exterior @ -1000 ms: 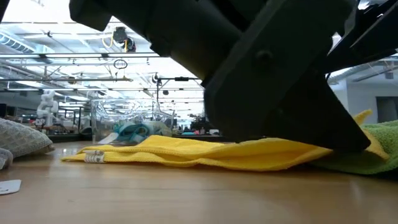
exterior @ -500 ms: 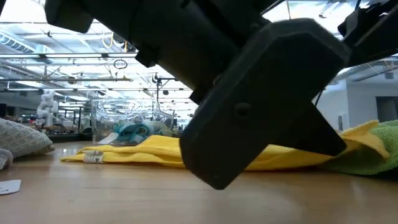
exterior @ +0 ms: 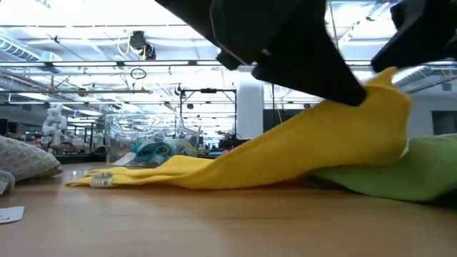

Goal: Fold microfiber towels
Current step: Fold the yellow microfiber cloth

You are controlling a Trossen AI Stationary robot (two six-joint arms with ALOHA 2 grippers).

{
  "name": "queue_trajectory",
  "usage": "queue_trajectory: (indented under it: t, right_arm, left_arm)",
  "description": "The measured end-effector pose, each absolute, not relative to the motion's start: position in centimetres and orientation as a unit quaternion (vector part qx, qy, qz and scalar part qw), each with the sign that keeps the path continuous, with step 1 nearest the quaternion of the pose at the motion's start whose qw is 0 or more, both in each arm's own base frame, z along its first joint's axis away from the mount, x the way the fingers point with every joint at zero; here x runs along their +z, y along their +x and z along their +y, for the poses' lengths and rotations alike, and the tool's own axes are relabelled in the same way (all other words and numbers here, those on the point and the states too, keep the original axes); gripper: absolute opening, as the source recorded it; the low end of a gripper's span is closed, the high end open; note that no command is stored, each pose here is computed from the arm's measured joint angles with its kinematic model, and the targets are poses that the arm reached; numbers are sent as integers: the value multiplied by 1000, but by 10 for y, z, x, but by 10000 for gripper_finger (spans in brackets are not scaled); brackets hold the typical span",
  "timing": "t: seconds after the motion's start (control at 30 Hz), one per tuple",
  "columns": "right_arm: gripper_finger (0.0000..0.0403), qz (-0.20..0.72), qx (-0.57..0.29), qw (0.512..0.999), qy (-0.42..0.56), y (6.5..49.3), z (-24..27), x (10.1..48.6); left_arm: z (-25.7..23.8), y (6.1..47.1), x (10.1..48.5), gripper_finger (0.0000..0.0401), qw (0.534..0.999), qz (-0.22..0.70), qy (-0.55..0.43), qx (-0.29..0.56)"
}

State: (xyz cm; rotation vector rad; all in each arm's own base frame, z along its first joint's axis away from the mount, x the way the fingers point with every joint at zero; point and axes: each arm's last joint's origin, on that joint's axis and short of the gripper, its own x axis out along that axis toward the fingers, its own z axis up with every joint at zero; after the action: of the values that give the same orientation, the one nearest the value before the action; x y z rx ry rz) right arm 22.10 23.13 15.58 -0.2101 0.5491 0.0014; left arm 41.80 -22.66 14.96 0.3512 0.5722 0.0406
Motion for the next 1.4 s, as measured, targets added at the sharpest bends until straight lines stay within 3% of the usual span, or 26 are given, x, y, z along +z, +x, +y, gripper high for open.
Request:
queue_trajectory:
  t: [0.2, 0.47, 0.6, 0.83, 0.9, 1.0, 1.23, 1.4]
  right_arm:
    - [284, 273, -11, 948, -162, 228, 231, 140]
    - [237, 263, -60, 935, -230, 233, 228, 123]
    - [184, 267, -70, 936, -218, 236, 225, 119]
    - [32, 263, -73, 939, -209, 238, 224, 121]
    - [9, 262, -75, 940, -204, 239, 223, 122]
    - [13, 258, -85, 946, -176, 242, 221, 122]
    - [4, 248, -78, 953, -155, 249, 220, 125]
    - [3, 244, -81, 955, -150, 251, 219, 126]
  left_arm:
    - [-218, 416, 159, 8, 943, 298, 146, 38]
    - [-220, 415, 158, 7, 945, 298, 127, 40]
    - [-224, 415, 161, 4, 951, 283, 123, 35]
    - [-226, 412, 159, 4, 947, 291, 131, 31]
    - [-228, 412, 160, 10, 947, 288, 138, 28]
    - [-230, 413, 162, 55, 950, 277, 144, 25]
    - [-231, 416, 168, 209, 961, 242, 129, 39]
    - [-226, 418, 167, 258, 961, 247, 111, 56]
